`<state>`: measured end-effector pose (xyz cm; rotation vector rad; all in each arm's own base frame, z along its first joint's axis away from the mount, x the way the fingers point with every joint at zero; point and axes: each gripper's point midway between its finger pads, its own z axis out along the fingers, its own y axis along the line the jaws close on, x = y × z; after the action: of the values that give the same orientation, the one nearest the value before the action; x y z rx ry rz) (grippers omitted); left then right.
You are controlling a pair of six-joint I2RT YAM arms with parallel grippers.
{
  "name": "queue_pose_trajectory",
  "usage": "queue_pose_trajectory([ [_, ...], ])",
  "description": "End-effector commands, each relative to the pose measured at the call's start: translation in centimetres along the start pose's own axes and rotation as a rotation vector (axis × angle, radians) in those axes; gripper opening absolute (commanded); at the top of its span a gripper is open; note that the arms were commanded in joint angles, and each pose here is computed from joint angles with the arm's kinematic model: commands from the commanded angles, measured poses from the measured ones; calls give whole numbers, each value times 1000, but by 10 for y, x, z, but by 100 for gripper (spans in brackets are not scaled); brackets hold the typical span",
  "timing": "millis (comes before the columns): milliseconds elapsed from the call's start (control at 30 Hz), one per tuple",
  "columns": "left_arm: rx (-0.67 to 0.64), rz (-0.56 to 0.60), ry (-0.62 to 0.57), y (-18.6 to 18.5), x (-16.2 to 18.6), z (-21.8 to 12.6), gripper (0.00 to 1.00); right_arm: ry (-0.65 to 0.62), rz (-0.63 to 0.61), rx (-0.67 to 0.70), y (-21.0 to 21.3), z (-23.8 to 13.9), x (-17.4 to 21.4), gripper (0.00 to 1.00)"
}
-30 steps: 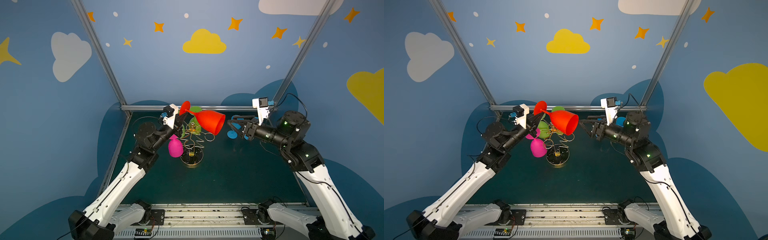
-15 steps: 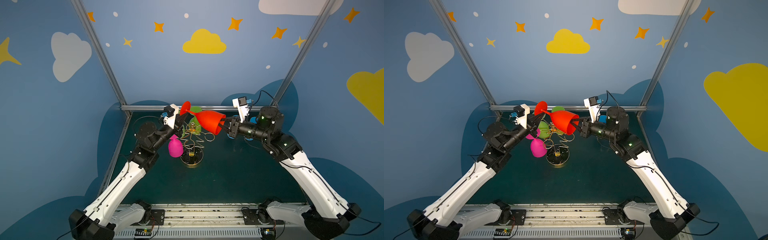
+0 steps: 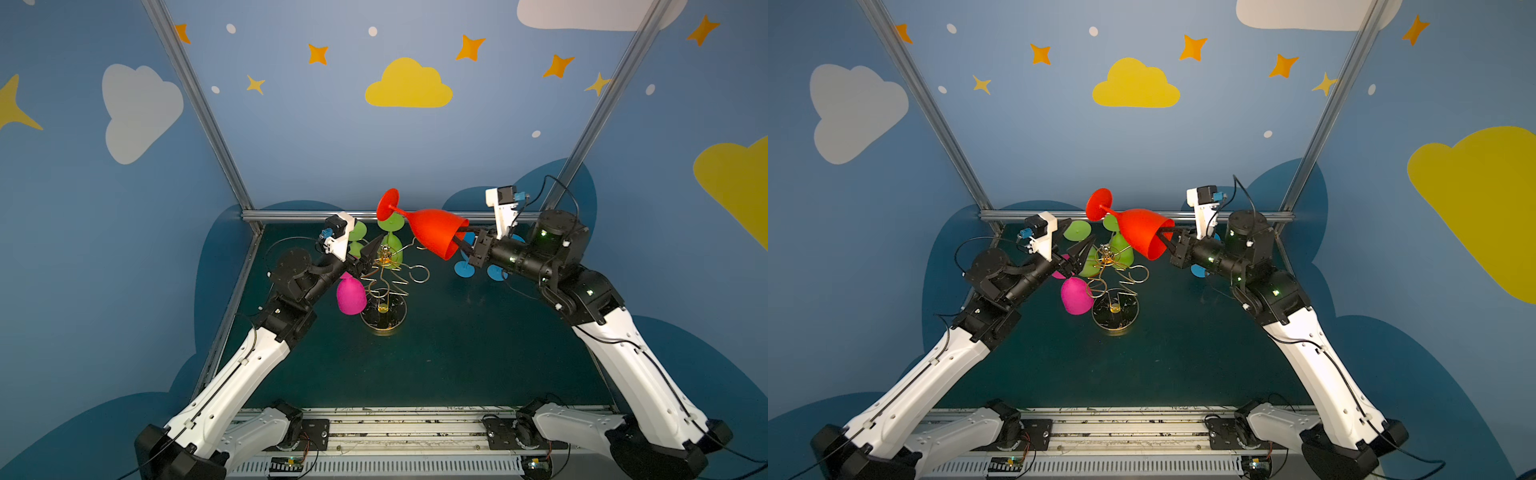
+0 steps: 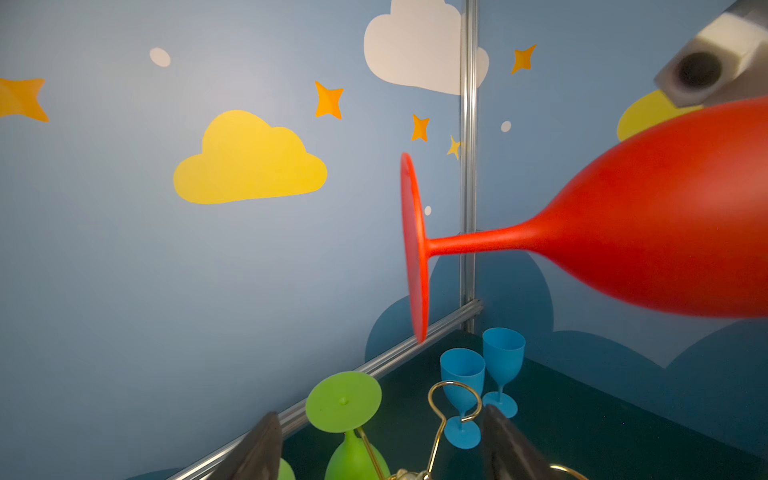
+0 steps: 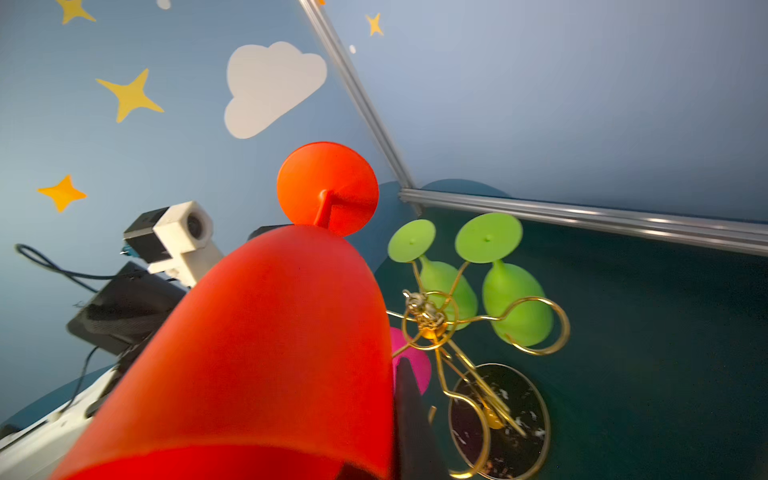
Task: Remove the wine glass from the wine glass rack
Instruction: 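Pull the red glass away with the right gripper while the left gripper releases, then lower the red glass upright beside the blue glasses and open the right gripper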
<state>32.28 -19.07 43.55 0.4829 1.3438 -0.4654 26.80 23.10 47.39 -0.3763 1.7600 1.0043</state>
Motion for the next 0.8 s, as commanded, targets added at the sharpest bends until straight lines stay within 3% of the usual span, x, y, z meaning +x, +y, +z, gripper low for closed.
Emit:
queue_pose_trajectory([
  [0,-100,-4,-13,18,-10,-12,83,-68,-94,161,-10,-46,-22,0],
  [133,-167,-53,-10,35,-12,-23,89,-12,-149,371,-38,-81,-13,0],
  [367,-279,-197,16,67,-10,-49,93,221,-186,647,-82,-118,22,0],
  [600,-432,-293,69,94,5,-78,94,521,-171,723,-123,-93,71,0],
  [767,-566,-416,131,116,21,-108,94,647,-176,748,-154,-58,96,0],
])
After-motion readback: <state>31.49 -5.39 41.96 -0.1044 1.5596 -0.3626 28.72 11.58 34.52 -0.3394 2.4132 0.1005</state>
